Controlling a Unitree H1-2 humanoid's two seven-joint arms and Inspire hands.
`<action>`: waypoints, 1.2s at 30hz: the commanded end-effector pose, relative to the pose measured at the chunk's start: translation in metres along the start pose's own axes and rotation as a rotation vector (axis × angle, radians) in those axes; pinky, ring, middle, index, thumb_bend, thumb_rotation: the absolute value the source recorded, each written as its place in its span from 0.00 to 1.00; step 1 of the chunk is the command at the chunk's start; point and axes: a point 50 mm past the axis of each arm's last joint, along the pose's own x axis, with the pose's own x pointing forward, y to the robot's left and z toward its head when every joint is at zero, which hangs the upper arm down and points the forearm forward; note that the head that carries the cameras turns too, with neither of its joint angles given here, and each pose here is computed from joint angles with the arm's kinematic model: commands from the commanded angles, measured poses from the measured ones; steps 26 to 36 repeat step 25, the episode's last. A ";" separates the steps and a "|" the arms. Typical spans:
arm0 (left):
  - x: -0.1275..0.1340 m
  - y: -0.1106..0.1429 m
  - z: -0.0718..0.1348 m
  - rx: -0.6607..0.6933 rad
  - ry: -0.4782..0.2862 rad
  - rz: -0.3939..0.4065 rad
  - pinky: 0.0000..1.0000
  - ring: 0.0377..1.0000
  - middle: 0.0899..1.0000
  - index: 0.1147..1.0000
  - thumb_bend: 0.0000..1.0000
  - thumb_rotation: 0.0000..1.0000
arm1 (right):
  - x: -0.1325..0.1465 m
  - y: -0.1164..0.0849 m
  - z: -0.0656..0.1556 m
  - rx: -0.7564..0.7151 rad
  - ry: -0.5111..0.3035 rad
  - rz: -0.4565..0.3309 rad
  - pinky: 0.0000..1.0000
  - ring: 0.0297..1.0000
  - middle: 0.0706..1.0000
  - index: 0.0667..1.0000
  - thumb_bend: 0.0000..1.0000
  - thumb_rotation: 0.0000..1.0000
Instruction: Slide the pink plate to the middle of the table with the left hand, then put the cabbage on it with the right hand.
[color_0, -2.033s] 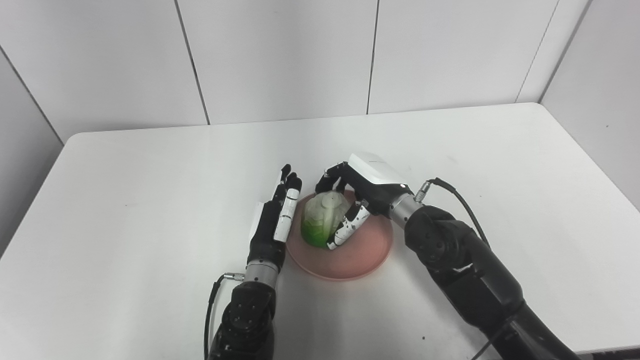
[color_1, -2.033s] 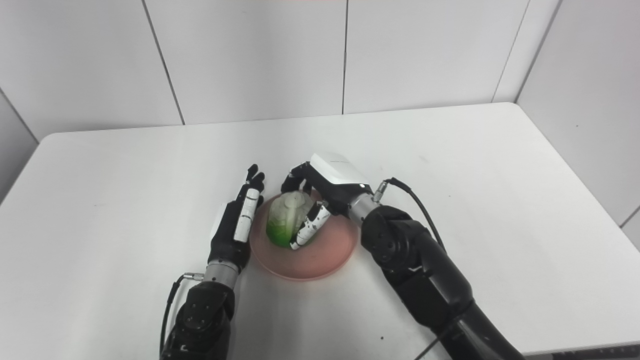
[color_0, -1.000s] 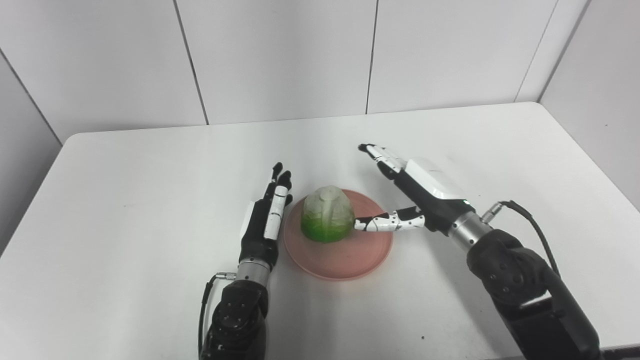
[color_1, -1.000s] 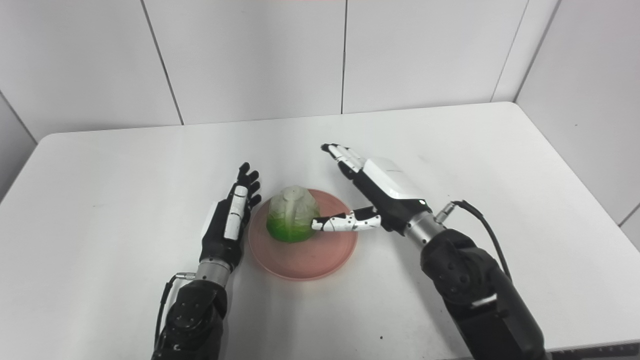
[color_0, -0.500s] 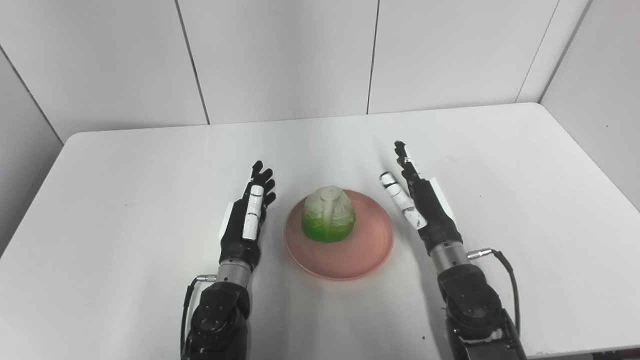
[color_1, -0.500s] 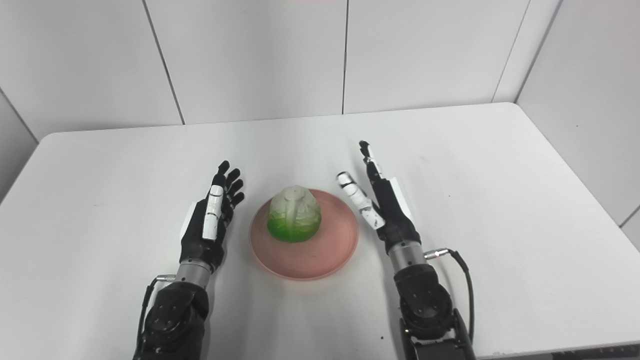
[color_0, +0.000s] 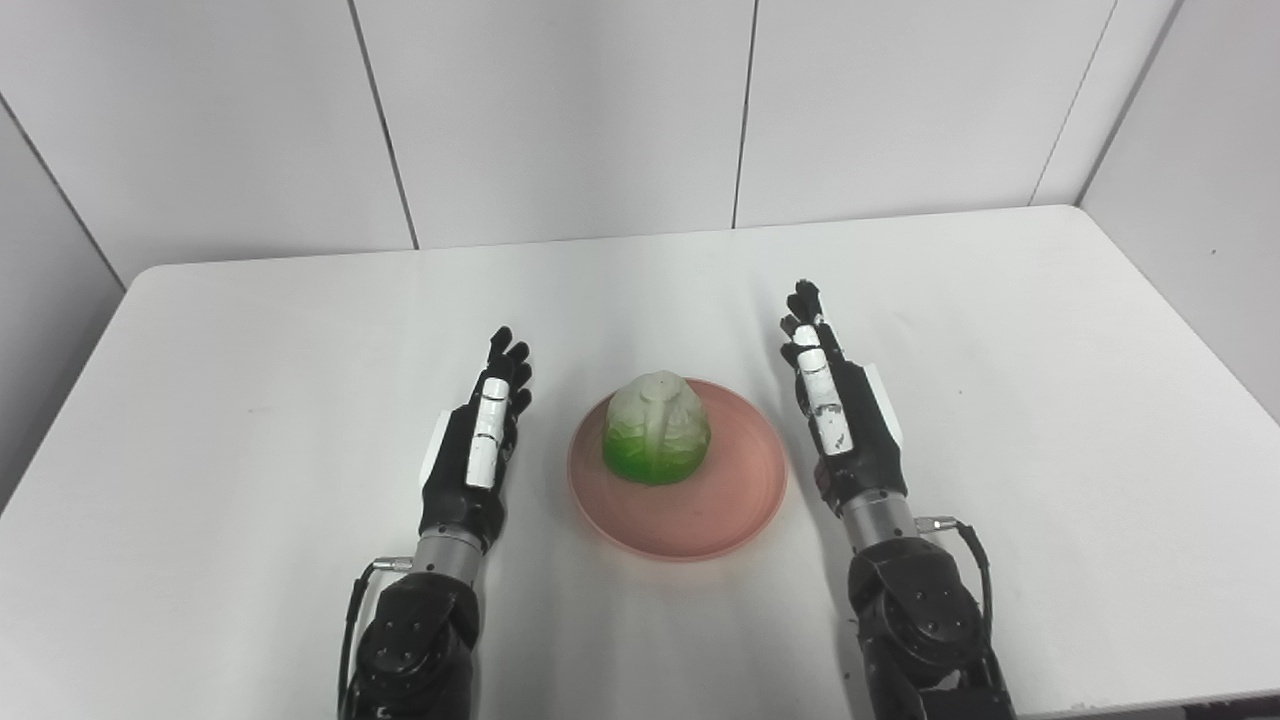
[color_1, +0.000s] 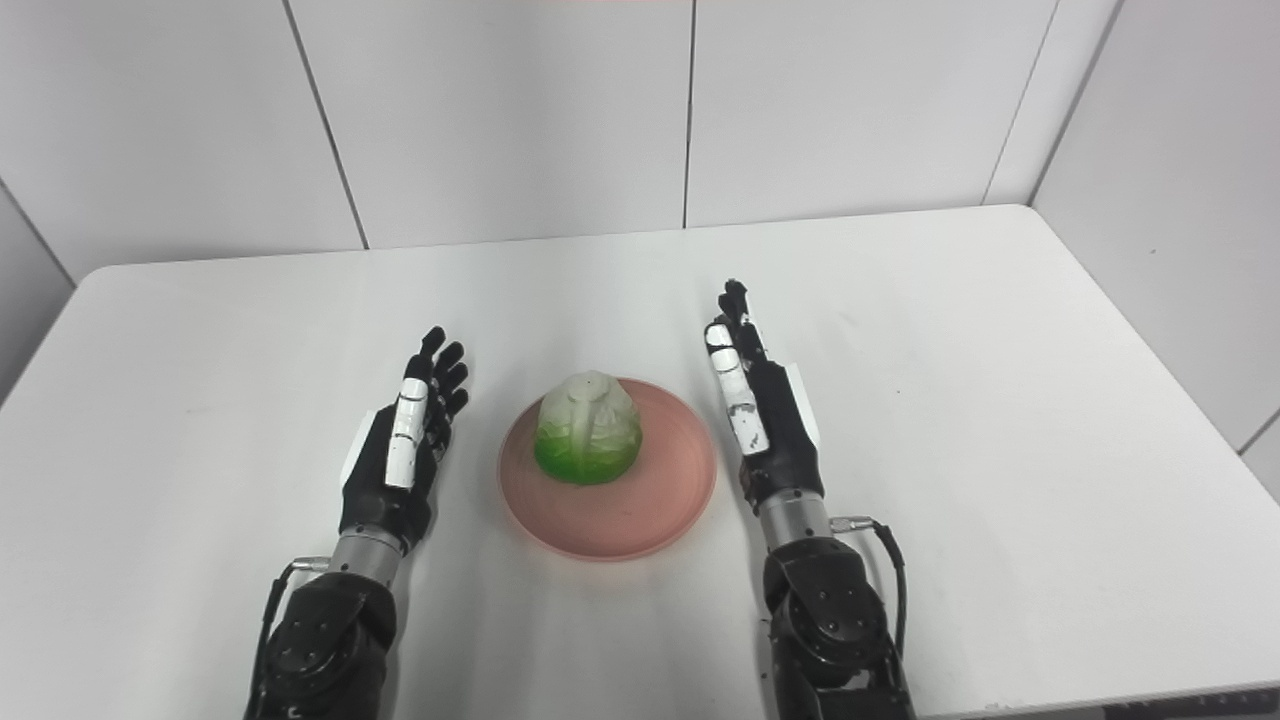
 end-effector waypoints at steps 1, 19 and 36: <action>0.005 -0.004 0.012 -0.001 -0.066 -0.013 1.00 0.99 0.99 1.00 0.68 1.00 | 0.008 0.005 0.015 0.031 -0.062 0.006 1.00 1.00 1.00 1.00 0.57 1.00; -0.001 -0.030 0.010 0.023 -0.034 -0.007 1.00 1.00 1.00 1.00 0.67 1.00 | -0.019 -0.011 0.010 0.044 0.013 -0.033 1.00 1.00 1.00 1.00 0.62 1.00; -0.006 -0.042 0.009 0.009 -0.024 -0.025 1.00 1.00 1.00 1.00 0.66 1.00 | -0.018 -0.019 0.011 0.036 0.015 -0.023 1.00 1.00 1.00 1.00 0.65 0.99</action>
